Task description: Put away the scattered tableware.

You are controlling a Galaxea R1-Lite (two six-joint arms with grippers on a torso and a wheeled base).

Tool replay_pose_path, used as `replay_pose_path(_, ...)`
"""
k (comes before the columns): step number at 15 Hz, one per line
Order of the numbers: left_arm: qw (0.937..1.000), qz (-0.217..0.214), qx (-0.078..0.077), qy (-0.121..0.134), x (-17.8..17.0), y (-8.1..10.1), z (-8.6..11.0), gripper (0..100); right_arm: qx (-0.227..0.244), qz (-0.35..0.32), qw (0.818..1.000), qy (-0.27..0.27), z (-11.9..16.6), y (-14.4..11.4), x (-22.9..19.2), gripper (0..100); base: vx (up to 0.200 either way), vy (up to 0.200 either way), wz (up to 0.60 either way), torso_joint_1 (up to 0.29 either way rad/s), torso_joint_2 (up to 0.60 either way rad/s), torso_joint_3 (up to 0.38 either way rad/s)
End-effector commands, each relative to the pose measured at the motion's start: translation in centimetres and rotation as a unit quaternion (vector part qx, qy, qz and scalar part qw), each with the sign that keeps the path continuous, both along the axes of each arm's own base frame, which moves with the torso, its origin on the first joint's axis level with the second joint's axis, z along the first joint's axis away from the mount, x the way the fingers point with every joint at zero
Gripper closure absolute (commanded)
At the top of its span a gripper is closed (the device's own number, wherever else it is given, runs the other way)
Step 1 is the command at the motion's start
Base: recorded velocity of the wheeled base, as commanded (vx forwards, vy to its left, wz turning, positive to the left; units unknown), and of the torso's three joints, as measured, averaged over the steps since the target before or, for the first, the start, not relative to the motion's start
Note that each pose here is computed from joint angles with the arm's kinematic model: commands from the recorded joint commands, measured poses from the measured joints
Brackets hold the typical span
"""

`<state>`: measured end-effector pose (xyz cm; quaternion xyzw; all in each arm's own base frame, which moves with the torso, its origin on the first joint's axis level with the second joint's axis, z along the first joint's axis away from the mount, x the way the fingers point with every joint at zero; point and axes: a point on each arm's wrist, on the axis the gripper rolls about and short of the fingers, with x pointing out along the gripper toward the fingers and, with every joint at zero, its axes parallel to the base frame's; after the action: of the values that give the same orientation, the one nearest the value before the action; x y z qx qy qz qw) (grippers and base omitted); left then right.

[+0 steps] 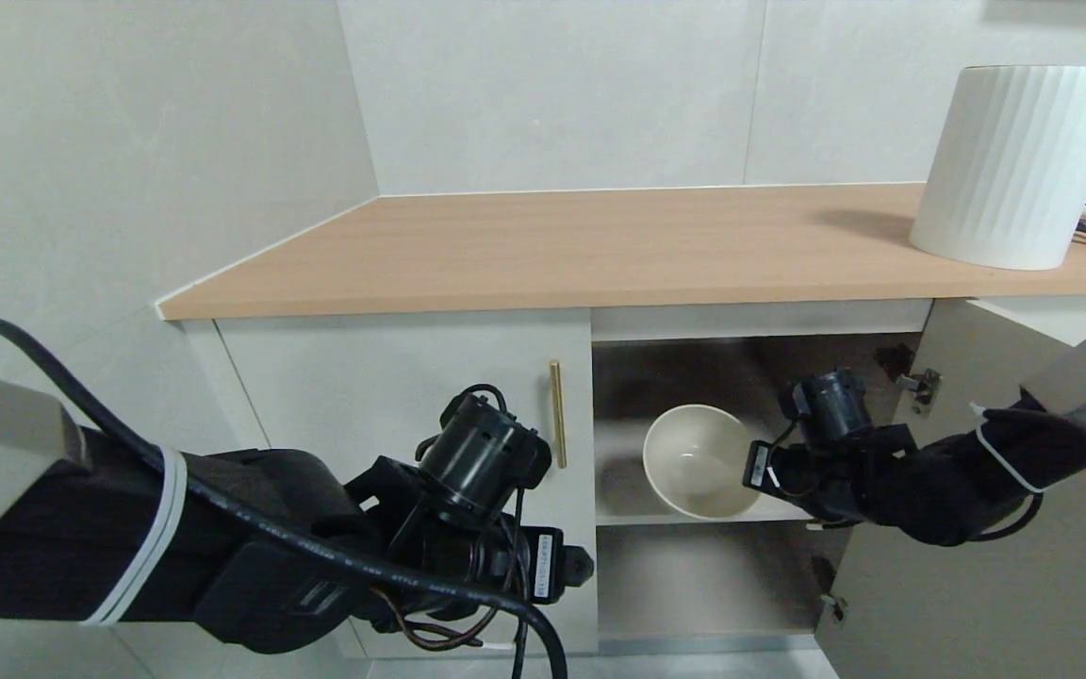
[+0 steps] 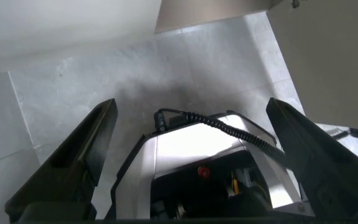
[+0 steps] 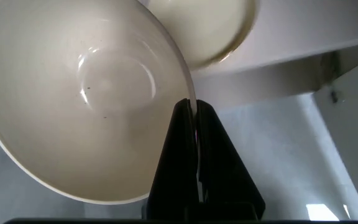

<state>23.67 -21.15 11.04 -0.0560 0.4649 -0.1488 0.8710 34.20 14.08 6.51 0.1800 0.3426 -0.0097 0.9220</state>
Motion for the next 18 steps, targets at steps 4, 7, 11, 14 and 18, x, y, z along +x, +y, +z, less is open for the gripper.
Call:
replay_pose_path(4, 1.0, 0.0, 0.002, 0.002, 0.0, 0.0, -0.2, 0, 0.001, -0.045, 0.999, 0.012, -2.8, -1.2, 2.8, 100, 0.0, 0.0, 0.0, 0.0, 0.0, 0.0)
replay_pose_path(7, 1.0, 0.0, 0.002, 0.002, 0.1, -0.1, -0.2, 0, 0.005, -0.064, 0.998, 0.008, -3.5, -1.9, 4.2, 100, 0.0, 0.0, 0.0, 0.0, 0.0, 0.0)
replay_pose_path(11, 1.0, 0.0, 0.004, 0.005, 0.1, -0.1, -0.4, 0, 0.006, -0.074, 0.997, 0.004, -4.3, -2.3, 5.8, 100, 0.0, 0.0, 0.0, 0.0, 0.0, 0.0)
replay_pose_path(14, 1.0, 0.0, 0.006, 0.006, 0.1, -0.1, -0.6, 0, 0.007, -0.077, 0.997, 0.0, -4.5, -2.4, 6.5, 100, 0.0, 0.0, 0.0, 0.0, 0.0, 0.0)
replay_pose_path(18, 1.0, 0.001, 0.006, 0.006, 0.2, -0.1, -0.6, 0, 0.006, -0.084, 0.996, 0.001, -4.8, -2.8, 7.0, 100, 0.0, 0.0, 0.0, 0.0, 0.0, 0.0)
